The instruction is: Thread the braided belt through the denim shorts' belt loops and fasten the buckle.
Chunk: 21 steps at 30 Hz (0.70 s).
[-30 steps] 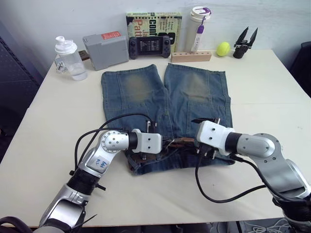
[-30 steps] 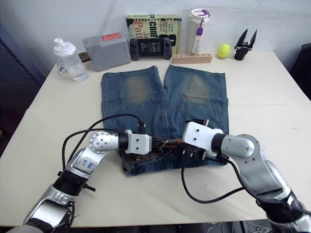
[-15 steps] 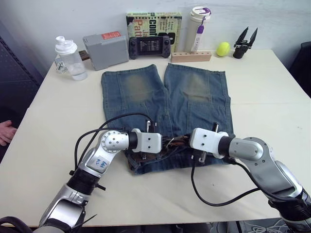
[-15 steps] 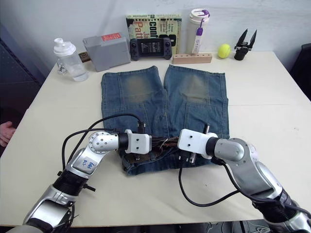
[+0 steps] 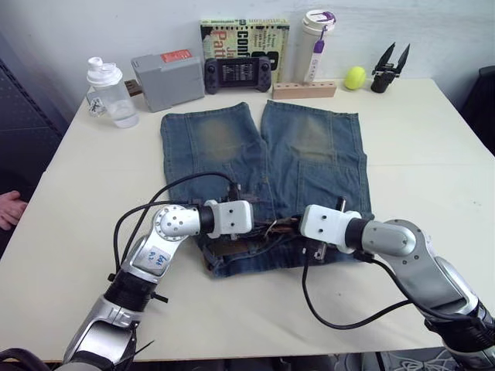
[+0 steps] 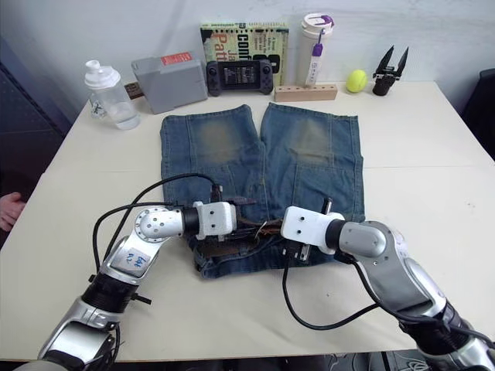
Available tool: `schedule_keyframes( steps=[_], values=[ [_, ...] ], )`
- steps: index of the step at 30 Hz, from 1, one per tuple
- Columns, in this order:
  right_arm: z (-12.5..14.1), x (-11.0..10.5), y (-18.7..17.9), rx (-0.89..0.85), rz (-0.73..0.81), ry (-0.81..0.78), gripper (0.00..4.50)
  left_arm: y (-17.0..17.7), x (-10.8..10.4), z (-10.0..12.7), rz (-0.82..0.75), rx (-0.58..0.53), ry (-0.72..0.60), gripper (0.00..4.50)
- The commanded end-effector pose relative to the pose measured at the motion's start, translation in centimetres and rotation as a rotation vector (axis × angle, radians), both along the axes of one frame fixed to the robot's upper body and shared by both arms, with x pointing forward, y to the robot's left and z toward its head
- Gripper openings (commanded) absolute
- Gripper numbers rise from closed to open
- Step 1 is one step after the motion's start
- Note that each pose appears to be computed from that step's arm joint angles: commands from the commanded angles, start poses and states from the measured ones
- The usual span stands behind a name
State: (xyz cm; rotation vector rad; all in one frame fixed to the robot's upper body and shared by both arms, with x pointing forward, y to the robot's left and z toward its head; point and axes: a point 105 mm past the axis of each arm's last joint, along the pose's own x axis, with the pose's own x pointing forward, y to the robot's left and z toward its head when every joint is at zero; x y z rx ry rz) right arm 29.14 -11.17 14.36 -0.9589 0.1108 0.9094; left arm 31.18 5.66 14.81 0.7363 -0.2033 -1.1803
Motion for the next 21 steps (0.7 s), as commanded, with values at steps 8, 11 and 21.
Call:
schedule_keyframes(
  steps=[8, 11, 21],
  values=[
    [0.9, 0.2, -0.2, 0.023, -0.013, -0.077, 0.00, 5.2, -4.0, 2.7, 0.044, -0.453, 0.455, 2.98],
    [0.9, 0.2, -0.3, 0.024, -0.011, -0.080, 0.00, 5.3, -4.9, 2.0, 0.026, -0.445, 0.512, 1.87],
    [1.5, 0.2, -0.8, 0.046, -0.026, -0.101, 0.00, 5.7, -5.8, -4.9, 0.097, -0.110, 0.561, 0.04]
  ],
)
